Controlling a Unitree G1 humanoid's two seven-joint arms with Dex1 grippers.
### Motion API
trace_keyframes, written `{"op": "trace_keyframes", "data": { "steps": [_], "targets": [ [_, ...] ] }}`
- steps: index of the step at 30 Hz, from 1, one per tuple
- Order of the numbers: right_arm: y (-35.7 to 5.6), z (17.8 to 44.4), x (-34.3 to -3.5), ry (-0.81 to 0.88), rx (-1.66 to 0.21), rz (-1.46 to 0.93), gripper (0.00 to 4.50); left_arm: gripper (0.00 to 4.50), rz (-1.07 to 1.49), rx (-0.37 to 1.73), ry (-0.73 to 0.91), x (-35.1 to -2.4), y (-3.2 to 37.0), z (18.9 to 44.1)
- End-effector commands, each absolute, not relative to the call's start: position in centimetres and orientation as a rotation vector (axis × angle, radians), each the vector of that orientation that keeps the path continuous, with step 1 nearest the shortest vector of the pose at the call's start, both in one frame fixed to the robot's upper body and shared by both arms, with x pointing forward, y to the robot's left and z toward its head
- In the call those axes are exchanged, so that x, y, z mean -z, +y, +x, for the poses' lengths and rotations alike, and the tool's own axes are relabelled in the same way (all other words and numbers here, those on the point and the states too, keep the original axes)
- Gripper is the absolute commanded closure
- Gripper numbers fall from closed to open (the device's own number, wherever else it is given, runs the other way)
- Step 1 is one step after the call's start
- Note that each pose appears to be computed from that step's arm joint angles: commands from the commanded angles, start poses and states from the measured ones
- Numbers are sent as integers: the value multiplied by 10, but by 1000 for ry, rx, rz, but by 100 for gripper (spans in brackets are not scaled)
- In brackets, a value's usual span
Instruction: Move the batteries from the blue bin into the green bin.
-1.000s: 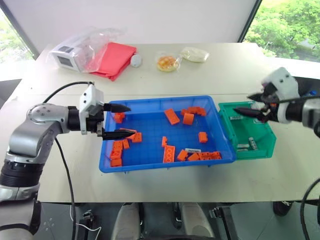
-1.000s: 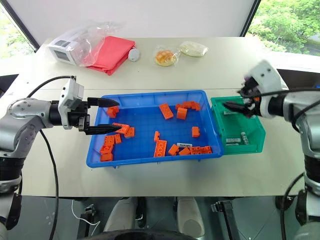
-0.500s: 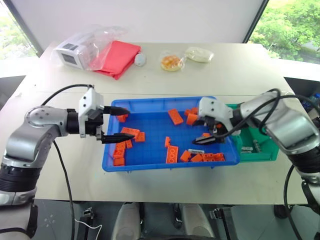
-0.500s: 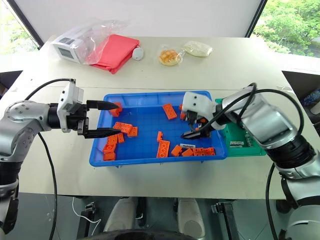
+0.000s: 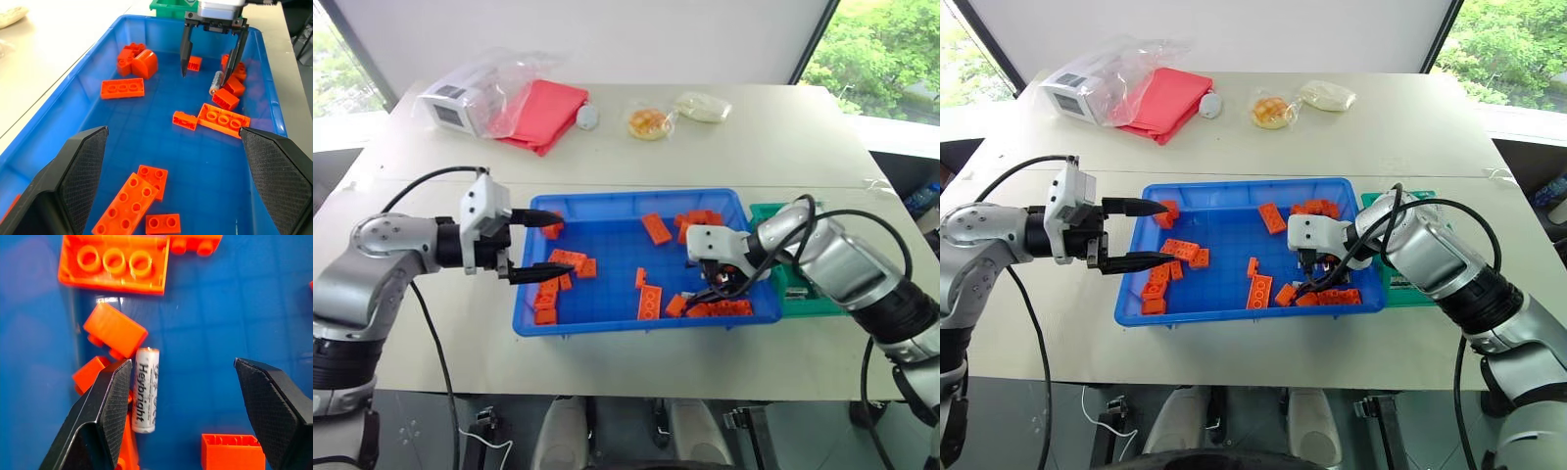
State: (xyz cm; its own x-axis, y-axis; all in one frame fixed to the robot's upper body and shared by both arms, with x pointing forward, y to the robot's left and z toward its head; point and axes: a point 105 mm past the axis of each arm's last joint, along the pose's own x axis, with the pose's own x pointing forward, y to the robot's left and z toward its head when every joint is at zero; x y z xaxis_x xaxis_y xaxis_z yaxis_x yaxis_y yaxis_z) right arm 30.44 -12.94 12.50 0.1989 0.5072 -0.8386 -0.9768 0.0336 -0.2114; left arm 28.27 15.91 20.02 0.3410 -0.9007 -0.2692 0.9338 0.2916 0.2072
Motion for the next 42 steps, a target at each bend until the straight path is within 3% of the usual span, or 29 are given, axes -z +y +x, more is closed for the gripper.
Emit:
{"op": "trace_keyframes", "data": {
  "steps": [1,3,6,11,12,15,18,22,26,30,34,39,42],
  "targets": [
    [-134,310,-121,634,-1268,-980,108,0,386,1211,57,-214,161,281],
    [-134,312,-119,630,-1273,-994,108,0,387,1212,56,-215,160,282],
    [-131,313,-119,615,-1278,-977,186,0,388,1213,54,-216,160,283],
    [-120,312,-126,579,-1289,-923,428,0,390,1220,53,-217,159,285],
    [-117,310,-132,565,-1288,-900,448,0,390,1222,53,-217,158,286],
    [-111,307,-153,528,-1274,-801,448,0,388,1225,52,-217,158,288],
    [-117,310,-201,438,-1179,-621,448,0,379,1226,50,-214,156,290],
    [-164,322,-250,375,-919,-445,448,0,365,1224,52,-211,156,293],
    [-219,320,-259,390,-695,-404,448,0,362,1224,58,-208,159,294],
    [-250,313,-238,447,-579,-423,448,0,362,1227,60,-209,161,297],
    [-274,319,-208,466,-432,-449,253,0,357,1228,53,-210,161,304],
    [-277,319,-215,385,-456,-467,16,0,348,1217,53,-212,166,307],
    [-285,308,-236,286,-547,-504,16,0,327,1186,62,-218,180,306]
  ]
}}
